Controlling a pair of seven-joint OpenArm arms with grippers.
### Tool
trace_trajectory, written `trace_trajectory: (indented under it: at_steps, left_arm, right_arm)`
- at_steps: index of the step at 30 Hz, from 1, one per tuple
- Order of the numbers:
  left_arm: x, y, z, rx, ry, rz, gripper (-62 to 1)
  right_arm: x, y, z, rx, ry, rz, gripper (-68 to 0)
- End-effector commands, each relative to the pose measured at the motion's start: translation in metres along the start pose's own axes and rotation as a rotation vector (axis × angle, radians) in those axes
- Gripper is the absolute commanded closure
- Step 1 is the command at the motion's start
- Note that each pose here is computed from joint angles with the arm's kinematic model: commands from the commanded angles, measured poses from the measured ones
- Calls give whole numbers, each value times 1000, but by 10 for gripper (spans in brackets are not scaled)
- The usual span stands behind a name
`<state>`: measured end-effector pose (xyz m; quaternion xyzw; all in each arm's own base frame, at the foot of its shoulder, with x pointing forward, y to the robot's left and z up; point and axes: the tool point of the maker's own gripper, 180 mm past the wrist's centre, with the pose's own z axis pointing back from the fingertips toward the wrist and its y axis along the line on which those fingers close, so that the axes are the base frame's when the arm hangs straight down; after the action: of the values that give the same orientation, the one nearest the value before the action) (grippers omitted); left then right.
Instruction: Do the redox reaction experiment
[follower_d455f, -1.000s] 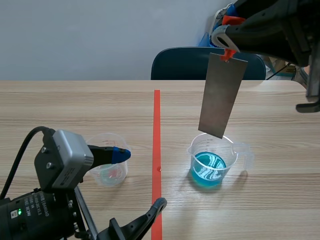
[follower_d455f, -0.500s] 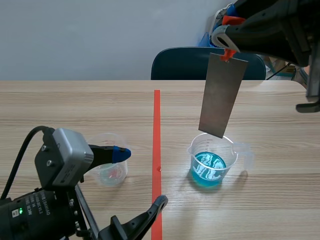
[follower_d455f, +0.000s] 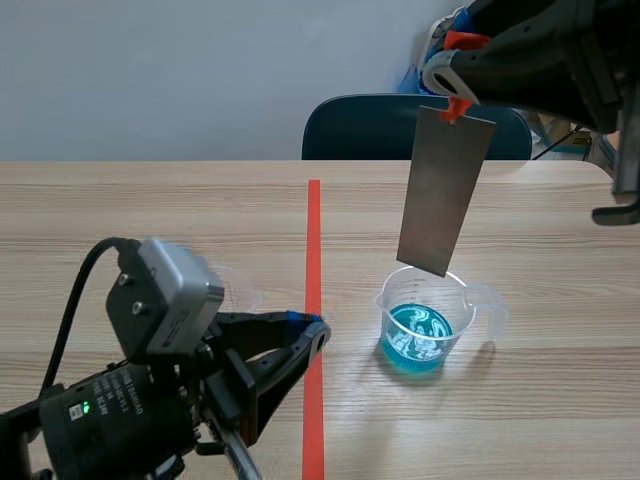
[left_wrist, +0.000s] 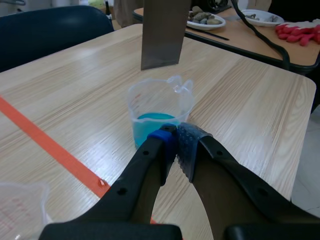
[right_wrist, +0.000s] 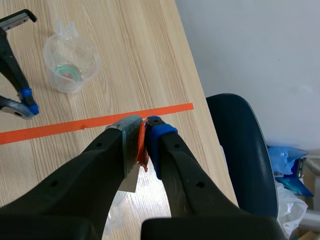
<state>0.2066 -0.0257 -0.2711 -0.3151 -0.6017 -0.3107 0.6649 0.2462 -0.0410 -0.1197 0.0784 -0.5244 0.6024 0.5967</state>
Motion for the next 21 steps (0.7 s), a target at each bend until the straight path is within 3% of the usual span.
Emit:
trace_trajectory:
  at_steps: [1,14,21]
  left_arm:
    - [6,5,-10,8,-16,-9,-29]
    - [-15,25,-58,30,13,-16,-27]
    - [-8,27,-82,30,-11,-19,-27]
  right_arm:
    - [4,-5,2,-17,-9,19,-6]
    - [4,-5,2,-17,-9,19,-6]
    - [4,-5,2,-17,-9,19,-6]
